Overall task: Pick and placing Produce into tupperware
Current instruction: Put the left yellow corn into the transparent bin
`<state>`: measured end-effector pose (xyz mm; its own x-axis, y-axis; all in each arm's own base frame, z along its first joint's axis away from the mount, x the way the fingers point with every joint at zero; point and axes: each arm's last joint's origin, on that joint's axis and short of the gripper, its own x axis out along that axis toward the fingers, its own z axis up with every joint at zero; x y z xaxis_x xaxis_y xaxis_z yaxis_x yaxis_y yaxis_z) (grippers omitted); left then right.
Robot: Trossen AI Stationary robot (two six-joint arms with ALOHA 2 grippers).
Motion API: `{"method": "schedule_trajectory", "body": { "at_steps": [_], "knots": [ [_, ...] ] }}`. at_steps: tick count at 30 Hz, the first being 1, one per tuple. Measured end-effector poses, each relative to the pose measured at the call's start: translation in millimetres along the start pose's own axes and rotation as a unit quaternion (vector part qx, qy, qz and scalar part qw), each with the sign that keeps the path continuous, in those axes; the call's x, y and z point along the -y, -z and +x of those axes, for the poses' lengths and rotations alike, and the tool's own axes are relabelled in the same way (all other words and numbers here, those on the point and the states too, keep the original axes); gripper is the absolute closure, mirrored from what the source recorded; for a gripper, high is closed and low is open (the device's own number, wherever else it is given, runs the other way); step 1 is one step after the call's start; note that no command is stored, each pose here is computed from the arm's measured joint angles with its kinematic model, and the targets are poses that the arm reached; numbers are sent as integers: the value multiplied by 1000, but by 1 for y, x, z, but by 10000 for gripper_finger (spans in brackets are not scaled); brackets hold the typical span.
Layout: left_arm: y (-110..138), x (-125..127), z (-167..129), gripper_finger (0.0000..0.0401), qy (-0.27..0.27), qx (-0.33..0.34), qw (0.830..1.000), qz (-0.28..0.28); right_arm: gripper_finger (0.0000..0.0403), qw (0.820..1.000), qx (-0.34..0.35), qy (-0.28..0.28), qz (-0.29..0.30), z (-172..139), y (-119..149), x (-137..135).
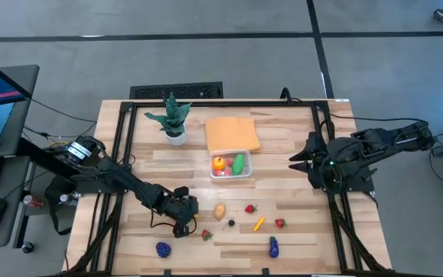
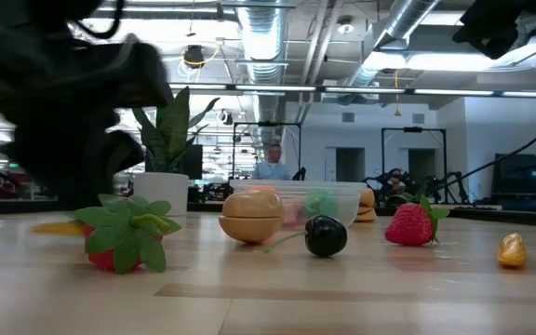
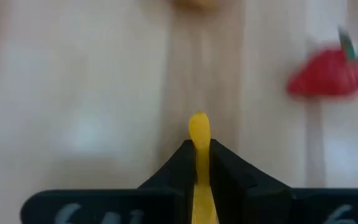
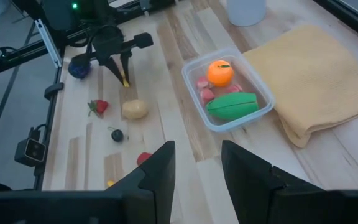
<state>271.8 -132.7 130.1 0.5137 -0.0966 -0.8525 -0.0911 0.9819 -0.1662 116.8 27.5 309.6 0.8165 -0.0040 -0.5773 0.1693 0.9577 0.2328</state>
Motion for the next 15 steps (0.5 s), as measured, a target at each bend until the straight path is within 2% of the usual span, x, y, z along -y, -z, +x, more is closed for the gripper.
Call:
{"method": "schedule_trajectory", "body": {
  "at_steps": [15],
  "knots": [
    [-50, -27, -13, 374, -60, 6, 997, 43, 280, 1000, 0, 0, -10, 0, 0, 0]
  ]
}}
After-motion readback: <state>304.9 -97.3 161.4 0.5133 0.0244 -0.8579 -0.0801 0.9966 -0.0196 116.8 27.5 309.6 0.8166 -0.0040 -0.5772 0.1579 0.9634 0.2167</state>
